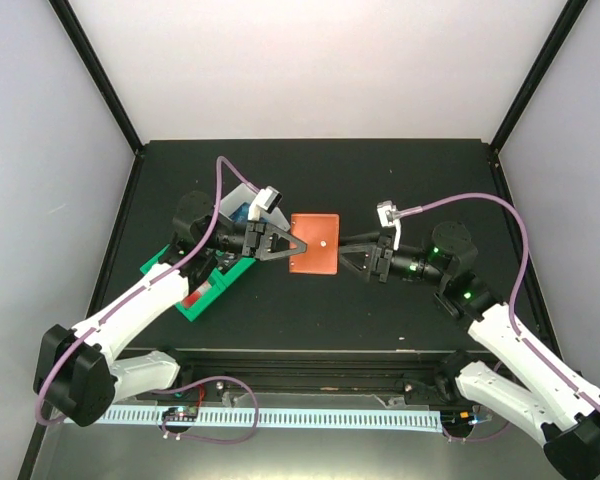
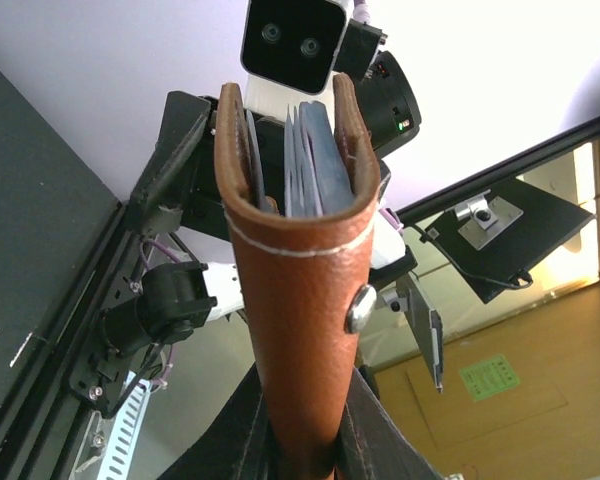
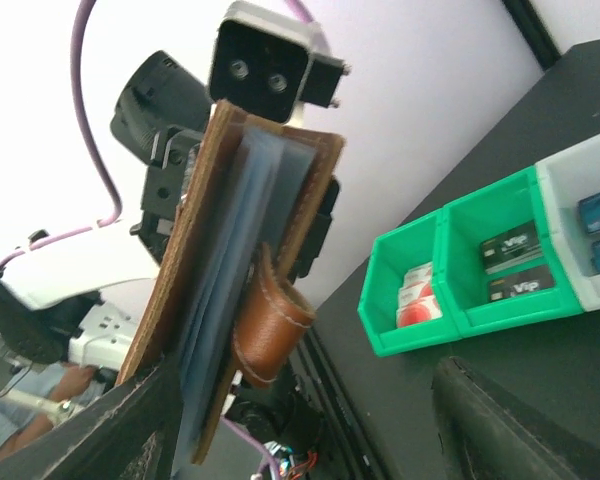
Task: Put the credit cards into the card holder
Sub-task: Close the card holder at the center of the board.
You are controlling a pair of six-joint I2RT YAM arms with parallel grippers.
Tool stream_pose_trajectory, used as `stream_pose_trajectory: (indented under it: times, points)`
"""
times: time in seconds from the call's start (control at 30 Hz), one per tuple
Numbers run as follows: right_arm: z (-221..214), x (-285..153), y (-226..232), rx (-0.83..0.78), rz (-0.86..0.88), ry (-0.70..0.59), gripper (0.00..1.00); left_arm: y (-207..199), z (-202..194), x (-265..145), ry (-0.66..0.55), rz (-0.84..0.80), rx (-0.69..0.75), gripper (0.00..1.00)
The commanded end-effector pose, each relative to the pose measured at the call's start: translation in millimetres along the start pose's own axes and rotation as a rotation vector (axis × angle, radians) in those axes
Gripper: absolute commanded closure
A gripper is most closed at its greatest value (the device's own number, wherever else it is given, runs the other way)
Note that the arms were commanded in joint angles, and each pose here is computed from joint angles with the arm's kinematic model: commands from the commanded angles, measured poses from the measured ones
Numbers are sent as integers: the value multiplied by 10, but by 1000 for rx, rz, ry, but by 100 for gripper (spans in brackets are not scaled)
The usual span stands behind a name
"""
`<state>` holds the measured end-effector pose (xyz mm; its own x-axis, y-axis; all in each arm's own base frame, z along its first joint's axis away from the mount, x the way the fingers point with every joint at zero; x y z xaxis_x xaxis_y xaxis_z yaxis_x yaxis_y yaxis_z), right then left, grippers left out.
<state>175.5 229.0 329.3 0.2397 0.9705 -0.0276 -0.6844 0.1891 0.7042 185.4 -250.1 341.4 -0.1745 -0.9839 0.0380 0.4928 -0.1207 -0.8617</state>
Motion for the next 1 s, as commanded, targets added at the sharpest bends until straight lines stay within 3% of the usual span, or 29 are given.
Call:
stream_pose_trajectory:
  times: [0.0,0.1,0.37,0.6,0.7,0.97]
  points:
    - [130,-65,-23,1,-72,-85,31,-101,65,-19,-5,-11,45,89]
    - [125,-41,56,-4,-6,-75,31,-146,60,-25,-7,-20,45,89]
    - [132,117,-79,-30,-68,-7,31,-123,21,-29,5,-22,30,98]
    - [224,-258,-955,90,-698,-184,38,-186,-24,-44,13,-31,60,98]
    - [188,-382,-1148,132,-847,-195,39,-220,-40,-50,18,-35,72,98]
    - [256,-328,-782,67,-635,-226,38,12,-52,-46,9,41,45,99]
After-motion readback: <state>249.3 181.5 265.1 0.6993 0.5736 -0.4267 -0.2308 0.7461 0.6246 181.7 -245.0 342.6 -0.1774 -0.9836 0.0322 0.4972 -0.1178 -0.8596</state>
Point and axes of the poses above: each gripper's point midway between its finger pads, its own x axis out along the fingers, its own y axis along the line the jaws close on, z = x × y, the point moved 3 cm from there along -x, back along the fingers, and after that the axes turned 2 degrees about x, right-handed, at the moved point
